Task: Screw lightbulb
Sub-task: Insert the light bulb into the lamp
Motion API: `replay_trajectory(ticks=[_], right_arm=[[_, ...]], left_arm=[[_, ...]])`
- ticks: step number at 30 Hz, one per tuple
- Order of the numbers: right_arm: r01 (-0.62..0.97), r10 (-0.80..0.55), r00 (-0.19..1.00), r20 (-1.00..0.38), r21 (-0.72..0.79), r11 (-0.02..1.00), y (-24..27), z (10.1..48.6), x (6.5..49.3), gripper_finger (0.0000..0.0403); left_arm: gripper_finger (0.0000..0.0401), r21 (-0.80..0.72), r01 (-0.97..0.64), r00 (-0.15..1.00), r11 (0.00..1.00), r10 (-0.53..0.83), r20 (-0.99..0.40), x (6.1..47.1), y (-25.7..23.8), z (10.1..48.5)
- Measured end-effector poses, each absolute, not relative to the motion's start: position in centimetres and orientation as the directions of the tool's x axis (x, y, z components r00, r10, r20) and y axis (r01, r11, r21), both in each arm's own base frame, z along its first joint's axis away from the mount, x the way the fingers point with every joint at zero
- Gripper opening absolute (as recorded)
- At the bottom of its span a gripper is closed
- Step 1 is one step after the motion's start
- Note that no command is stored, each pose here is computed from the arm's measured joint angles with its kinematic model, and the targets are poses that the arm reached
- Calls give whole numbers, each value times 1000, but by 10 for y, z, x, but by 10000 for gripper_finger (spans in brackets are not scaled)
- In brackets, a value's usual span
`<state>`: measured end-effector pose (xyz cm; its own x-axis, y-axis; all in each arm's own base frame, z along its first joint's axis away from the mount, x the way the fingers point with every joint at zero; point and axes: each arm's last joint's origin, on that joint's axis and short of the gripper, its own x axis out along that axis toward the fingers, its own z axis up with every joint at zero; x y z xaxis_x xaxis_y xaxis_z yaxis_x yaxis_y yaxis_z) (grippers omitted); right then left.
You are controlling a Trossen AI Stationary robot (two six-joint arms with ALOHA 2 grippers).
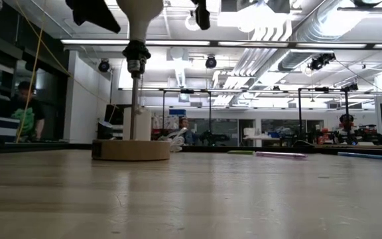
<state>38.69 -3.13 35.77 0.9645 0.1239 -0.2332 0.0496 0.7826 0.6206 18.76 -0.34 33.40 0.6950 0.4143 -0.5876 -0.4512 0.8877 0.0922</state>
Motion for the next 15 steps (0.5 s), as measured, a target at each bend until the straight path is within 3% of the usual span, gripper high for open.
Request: replay_trajectory(ticks=[7, 15], right_arm=[[100, 100, 944, -314, 562, 821, -16, 377, 356, 0], [294, -75, 876, -476, 404, 866, 0, 397, 297, 0]], left_arm=[[0, 121, -464, 588, 878, 407, -699, 166, -2, 315], [0, -80, -516, 562, 853, 267, -783, 170, -4, 215]])
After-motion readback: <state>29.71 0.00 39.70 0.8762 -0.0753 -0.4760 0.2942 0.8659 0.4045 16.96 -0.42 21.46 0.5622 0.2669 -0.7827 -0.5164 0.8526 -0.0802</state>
